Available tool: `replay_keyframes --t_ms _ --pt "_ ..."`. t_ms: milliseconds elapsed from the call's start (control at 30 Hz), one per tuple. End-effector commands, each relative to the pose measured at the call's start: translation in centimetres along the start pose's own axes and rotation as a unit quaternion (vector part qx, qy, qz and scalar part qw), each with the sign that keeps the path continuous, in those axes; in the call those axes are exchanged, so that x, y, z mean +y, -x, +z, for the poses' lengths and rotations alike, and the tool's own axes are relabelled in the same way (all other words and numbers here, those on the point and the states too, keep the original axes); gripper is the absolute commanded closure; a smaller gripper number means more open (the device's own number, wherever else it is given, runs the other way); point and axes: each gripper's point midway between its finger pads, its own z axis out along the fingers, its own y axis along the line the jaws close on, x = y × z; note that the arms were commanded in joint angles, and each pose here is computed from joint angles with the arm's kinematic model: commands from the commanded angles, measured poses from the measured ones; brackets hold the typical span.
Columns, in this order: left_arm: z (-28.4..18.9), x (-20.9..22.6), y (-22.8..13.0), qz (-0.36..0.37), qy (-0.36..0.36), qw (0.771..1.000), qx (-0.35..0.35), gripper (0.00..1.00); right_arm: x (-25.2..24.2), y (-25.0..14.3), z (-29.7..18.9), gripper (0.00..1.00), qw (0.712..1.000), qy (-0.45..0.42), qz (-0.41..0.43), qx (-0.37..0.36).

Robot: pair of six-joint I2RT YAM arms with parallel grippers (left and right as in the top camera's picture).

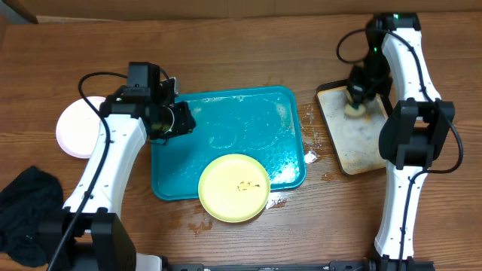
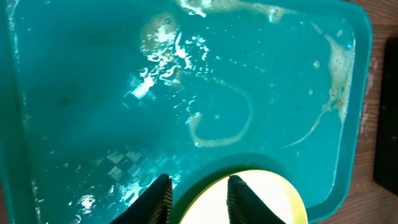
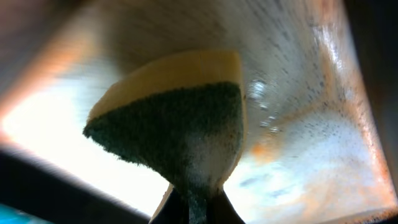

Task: Clean dirty plates on tray and stack at the side
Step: 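Release the plate and move the left gripper to the yellow plate, then grip the yellow plate rim and slide it to the tray center, left gripper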

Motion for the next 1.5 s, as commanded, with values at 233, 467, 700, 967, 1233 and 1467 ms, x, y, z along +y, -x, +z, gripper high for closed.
replay_keyframes --t_ms 233,467,700,967,1233,1467 --pt "-0.4 -1.6 0.1 0.025 -0.009 1.0 -0.009 0.68 0.1 -2.3 4.1 0.96 0.998 -0.027 -0.023 0.052" --pt "-0.5 -1.9 0.4 0.042 -0.016 0.999 -0.014 0.96 0.0 -1.8 1.8 0.96 0.999 -0.014 -0.021 0.022" --pt "-0.6 -2.7 0.2 0.085 -0.031 0.996 -0.01 0.73 -0.3 -2.0 -3.0 0.96 0.999 0.005 -0.018 -0.028" --pt "-0.6 -1.9 -2.6 0.123 -0.018 0.991 0.045 0.73 -0.5 -2.7 -4.0 0.96 0.999 0.005 -0.018 -0.027" --pt "0.3 -1.9 -7.6 0.169 -0.003 0.977 0.131 0.77 -0.7 -2.6 -4.0 0.96 1.0 0.005 -0.015 -0.026" --pt "3.2 0.4 -12.3 0.16 0.081 0.967 0.179 0.69 -0.7 -2.6 -4.0 0.96 0.999 0.005 -0.017 -0.027"
